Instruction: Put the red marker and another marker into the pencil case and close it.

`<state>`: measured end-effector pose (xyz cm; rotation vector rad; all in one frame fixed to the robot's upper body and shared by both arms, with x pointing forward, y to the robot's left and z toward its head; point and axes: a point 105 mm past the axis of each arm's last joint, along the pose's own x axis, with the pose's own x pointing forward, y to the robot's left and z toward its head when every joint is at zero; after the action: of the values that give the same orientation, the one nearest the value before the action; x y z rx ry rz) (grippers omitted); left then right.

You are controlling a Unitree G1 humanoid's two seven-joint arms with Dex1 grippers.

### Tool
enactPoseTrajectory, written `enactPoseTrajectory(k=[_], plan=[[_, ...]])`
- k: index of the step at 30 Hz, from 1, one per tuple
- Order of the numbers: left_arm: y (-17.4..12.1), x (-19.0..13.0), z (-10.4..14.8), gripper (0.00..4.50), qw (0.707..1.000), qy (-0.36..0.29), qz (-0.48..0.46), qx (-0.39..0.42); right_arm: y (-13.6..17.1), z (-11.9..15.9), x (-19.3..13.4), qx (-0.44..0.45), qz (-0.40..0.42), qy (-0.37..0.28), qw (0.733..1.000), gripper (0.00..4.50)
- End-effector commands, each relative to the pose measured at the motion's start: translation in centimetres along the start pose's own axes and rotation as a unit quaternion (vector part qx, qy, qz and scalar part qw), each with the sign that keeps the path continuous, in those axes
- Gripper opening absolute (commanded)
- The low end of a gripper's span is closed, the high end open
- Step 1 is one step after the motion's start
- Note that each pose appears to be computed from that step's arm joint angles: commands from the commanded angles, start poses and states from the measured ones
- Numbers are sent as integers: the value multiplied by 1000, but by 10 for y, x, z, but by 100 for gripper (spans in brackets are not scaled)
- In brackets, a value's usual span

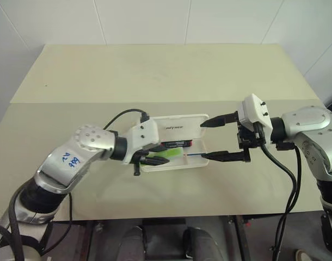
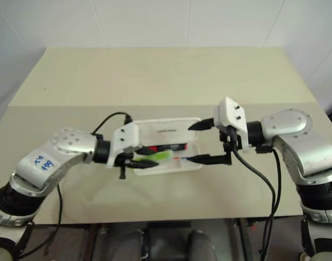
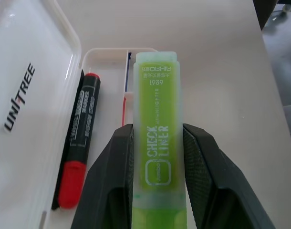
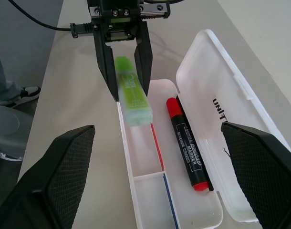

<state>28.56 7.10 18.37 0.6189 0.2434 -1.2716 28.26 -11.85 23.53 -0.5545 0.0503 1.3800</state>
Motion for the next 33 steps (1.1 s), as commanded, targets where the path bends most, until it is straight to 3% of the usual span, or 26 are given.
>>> enactPoseTrajectory(k=[1,29,33], plan=[[4,7,-2,108,999,21,23,11,2,8,-2,-28,-7,3,1000,450],[-1,29,-19,108,995,67,16,78,3,6,1,-24,-18,6,1000,450],[-3,31,-19,239,995,67,10,77,3,6,1,-24,-18,7,1000,450]])
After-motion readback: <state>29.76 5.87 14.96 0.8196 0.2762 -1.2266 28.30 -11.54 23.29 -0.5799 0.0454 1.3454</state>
